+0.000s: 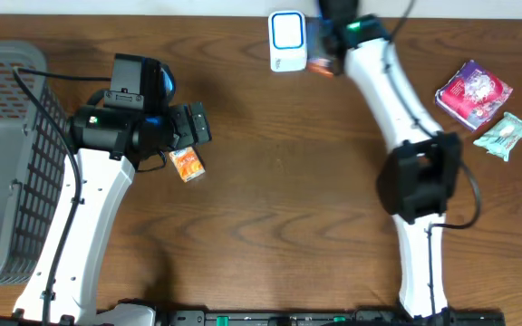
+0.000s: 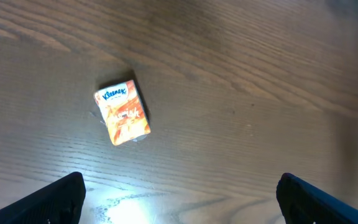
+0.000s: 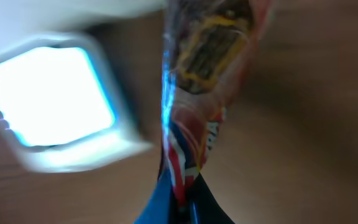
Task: Scan the item barcode
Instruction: 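Carry the TOP bar to the right corner and release it by the snacks, then move the right gripper to the orange Kleenex box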
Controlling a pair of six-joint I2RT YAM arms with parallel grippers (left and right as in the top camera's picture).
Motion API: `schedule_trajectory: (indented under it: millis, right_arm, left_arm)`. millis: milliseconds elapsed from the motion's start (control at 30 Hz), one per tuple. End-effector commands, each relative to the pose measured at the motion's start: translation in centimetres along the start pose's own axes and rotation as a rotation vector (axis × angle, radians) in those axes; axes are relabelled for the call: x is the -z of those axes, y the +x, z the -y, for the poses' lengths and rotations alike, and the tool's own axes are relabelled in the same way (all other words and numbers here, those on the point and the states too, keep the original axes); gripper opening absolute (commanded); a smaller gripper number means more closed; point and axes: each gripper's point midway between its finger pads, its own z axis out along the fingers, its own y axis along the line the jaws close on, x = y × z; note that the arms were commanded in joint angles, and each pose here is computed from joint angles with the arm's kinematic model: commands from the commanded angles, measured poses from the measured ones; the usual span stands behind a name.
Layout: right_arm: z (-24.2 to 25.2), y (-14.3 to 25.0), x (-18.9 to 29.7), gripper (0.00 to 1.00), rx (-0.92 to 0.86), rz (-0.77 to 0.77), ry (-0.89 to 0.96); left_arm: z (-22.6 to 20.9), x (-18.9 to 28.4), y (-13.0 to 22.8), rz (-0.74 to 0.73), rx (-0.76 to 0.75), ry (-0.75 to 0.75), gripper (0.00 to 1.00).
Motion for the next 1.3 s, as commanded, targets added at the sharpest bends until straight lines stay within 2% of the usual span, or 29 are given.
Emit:
schedule_trajectory:
  millis: [0, 133, 267, 400, 567, 667, 733, 800, 900, 967, 1100, 1267]
  right_arm:
    - [12.0, -5.6, 5.0, 0.01, -0.082, 0.107, 0.301]
    - [20.7, -4.2, 5.3, 0.01, -0.128, -0.014, 0.49]
    - [26.9, -3.2, 5.5, 0.01, -0.211, -0.106, 0.55]
    - [31.1, -2.2, 5.2, 0.01, -0.263, -0.182, 0.541]
    - [34.9, -1.7, 5.5, 0.02, -0.326, -0.2, 0.575]
    - [36.7, -1.6, 5.6, 0.06, -0.359, -0.202, 0.589]
    - [37.2, -1.5, 5.5, 0.19, -0.368, -0.203, 0.593]
    - [37.4, -1.3, 5.4, 0.26, -0.368, -0.21, 0.591]
    - [36.6, -1.1, 5.1, 0.49, -0.376, -0.227, 0.546]
    - [35.2, -0.9, 4.5, 0.56, -0.377, -0.252, 0.459]
    - [30.1, -0.8, 3.2, 0.59, -0.327, -0.312, 0.191]
    - [20.3, 0.1, 3.6, 0.61, -0.177, -0.395, -0.228]
  left_arm:
    - [-0.1, 0.1, -0.1, 0.003, -0.004, -0.006, 0.98]
    - [-0.1, 0.1, -0.1, 0.003, -0.004, -0.006, 0.98]
    - [-0.1, 0.1, -0.1, 0.003, -0.004, -0.006, 0.98]
    - [-0.1, 0.1, -0.1, 0.003, -0.005, -0.006, 0.98]
    - [-0.1, 0.1, -0.1, 0.003, -0.004, -0.006, 0.98]
    - [-0.1, 0.1, -0.1, 0.003, -0.005, -0.006, 0.98]
    - [-0.1, 0.1, -0.2, 0.003, -0.004, -0.007, 0.98]
    - [-0.1, 0.1, -0.1, 0.003, -0.004, -0.006, 0.98]
    - [-0.1, 0.1, -0.2, 0.003, -0.004, -0.007, 0.98]
    - [-0.1, 0.1, -0.1, 0.003, -0.004, -0.006, 0.98]
    - [-0.1, 0.1, -0.1, 0.003, -0.004, -0.006, 0.98]
    - [-0.1, 0.1, -0.2, 0.003, -0.004, -0.007, 0.98]
